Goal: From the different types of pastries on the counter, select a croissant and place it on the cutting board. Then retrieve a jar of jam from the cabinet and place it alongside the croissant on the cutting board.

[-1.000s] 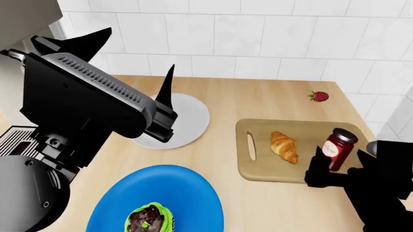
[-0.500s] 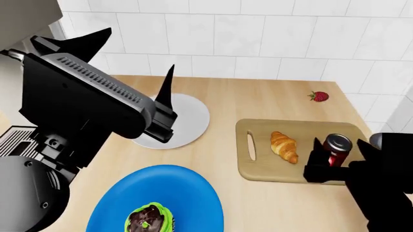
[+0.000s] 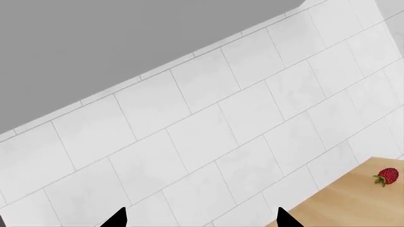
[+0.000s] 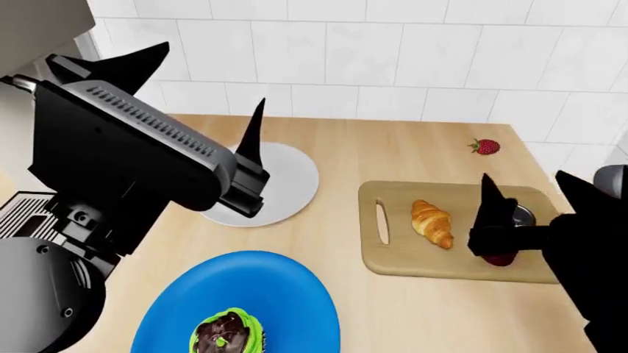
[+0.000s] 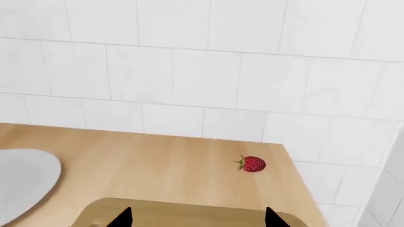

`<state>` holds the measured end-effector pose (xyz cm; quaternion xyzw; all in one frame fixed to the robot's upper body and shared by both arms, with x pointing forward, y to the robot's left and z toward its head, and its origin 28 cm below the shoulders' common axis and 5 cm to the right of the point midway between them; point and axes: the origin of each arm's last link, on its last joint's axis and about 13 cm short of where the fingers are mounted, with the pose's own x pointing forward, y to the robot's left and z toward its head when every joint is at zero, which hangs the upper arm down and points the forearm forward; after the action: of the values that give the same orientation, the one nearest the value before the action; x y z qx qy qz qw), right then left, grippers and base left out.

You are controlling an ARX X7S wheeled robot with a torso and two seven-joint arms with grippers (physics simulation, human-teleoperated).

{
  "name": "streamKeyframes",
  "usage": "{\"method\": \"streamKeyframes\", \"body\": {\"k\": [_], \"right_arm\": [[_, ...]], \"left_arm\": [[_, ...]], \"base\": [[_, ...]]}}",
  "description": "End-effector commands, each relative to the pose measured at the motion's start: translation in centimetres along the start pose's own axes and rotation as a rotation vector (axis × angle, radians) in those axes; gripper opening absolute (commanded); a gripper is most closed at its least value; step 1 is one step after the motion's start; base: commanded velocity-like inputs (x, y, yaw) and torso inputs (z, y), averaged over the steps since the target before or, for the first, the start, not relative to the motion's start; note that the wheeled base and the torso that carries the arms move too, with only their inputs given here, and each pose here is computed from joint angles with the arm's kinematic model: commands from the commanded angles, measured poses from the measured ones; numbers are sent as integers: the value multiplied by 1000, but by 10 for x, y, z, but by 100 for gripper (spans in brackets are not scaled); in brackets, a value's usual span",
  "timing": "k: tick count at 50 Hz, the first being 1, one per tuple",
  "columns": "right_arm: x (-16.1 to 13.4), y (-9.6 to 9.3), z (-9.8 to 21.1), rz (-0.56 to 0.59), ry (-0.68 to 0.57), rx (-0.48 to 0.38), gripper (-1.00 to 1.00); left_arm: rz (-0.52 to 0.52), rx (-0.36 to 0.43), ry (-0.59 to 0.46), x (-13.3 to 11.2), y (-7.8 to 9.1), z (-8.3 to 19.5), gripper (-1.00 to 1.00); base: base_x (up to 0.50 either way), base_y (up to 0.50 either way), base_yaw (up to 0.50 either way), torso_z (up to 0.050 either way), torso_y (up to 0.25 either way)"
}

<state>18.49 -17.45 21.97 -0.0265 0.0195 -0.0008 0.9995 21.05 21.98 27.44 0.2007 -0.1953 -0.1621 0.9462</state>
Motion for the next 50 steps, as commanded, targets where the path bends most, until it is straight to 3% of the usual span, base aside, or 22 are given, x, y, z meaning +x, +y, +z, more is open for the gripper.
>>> {"method": "streamKeyframes", "body": {"k": [1, 31, 50], "right_arm": [[-21, -2, 32, 18, -87, -38, 100], [-79, -13, 117, -65, -365, -105, 100], [-101, -17, 139, -121, -456, -122, 100]], "left_arm": [[1, 0, 2, 0, 0, 0, 100], [7, 2, -8, -4, 1, 3, 100], [30, 8, -32, -11, 7, 11, 100]], "base": [[0, 0, 0, 0, 0], [0, 0, 0, 0, 0], [0, 0, 0, 0, 0]]}}
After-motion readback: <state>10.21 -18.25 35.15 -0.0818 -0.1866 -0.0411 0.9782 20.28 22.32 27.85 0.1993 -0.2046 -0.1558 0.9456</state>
